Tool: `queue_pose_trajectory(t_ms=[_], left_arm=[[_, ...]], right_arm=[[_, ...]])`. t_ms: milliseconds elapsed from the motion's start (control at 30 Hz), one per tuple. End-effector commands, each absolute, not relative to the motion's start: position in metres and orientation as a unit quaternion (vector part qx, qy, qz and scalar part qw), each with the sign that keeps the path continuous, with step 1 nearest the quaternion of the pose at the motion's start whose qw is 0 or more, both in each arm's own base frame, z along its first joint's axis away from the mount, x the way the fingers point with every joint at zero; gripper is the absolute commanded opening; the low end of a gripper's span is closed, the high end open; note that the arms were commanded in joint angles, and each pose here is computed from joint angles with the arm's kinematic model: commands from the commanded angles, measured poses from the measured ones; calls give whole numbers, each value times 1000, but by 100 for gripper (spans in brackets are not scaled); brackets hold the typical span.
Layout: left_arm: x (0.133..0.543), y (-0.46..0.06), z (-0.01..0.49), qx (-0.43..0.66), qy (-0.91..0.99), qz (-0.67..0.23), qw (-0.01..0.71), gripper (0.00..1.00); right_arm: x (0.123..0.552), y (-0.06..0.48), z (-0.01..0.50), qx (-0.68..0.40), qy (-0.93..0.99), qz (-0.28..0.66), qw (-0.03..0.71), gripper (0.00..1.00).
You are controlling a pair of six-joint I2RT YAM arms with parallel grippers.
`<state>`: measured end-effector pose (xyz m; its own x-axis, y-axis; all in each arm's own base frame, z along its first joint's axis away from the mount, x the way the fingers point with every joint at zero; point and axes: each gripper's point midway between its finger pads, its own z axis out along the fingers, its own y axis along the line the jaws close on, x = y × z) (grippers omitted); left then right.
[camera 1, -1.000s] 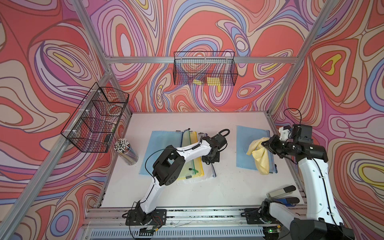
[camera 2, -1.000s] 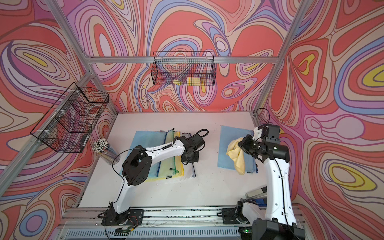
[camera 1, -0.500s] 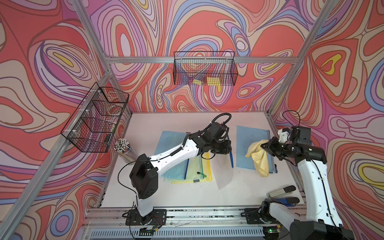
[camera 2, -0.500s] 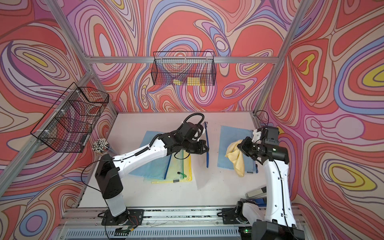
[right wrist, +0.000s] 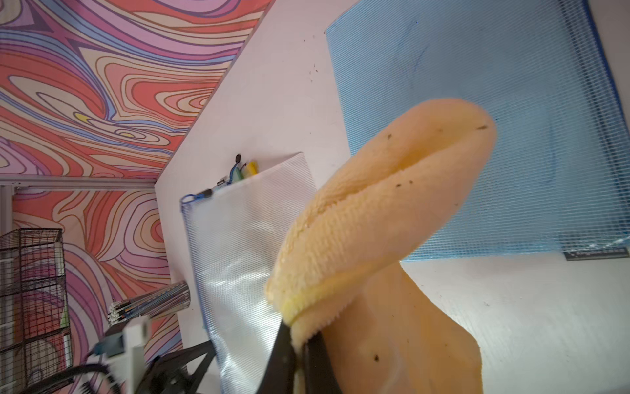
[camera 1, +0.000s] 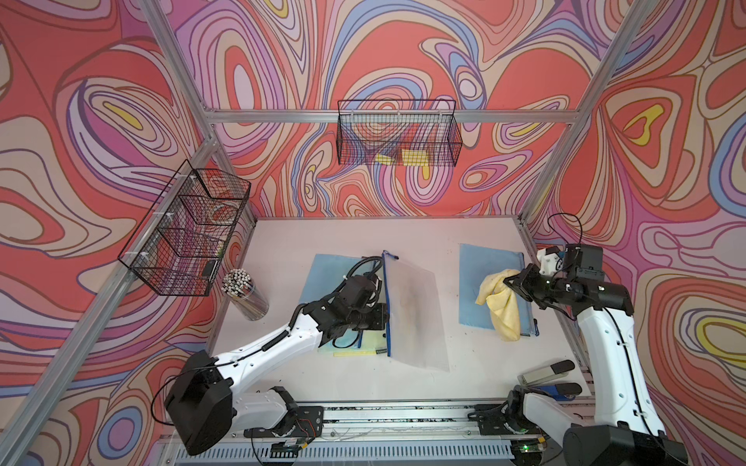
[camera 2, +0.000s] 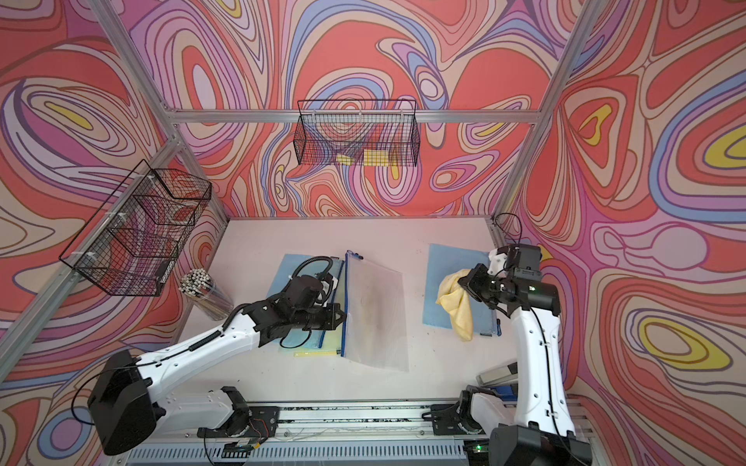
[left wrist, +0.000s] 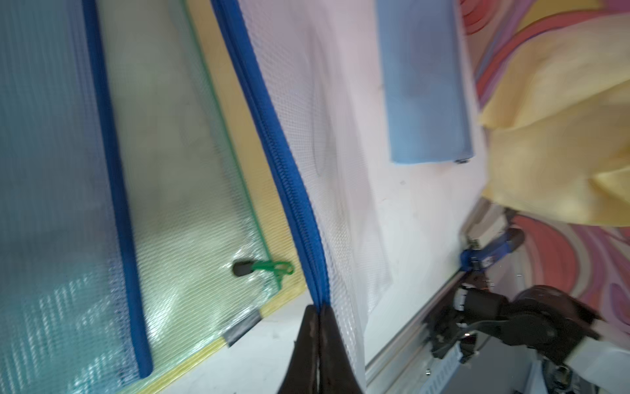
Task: Wipe the document bag
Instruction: Wipe the dirt from the document bag.
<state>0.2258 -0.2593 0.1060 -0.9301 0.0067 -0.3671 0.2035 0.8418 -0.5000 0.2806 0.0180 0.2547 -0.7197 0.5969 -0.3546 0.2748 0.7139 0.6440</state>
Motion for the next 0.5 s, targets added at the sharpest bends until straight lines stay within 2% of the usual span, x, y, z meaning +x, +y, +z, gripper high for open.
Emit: queue_pose_trajectory(t_ms=[0, 167, 300, 467], left_arm=[[209, -237, 50, 23, 965, -227, 129, 0], [202, -236, 25, -19, 960, -251, 121, 0], [202, -229, 21, -31, 962, -240, 128, 0], [202, -230, 21, -36, 961, -244, 125, 0]], right_arm=[[287, 43, 264, 194, 872, 346, 286, 0], [285, 130, 252, 86, 882, 398, 239, 0], [287, 217, 217, 24, 882, 432, 184, 0], [300, 289, 173, -27, 901, 411, 135, 0]])
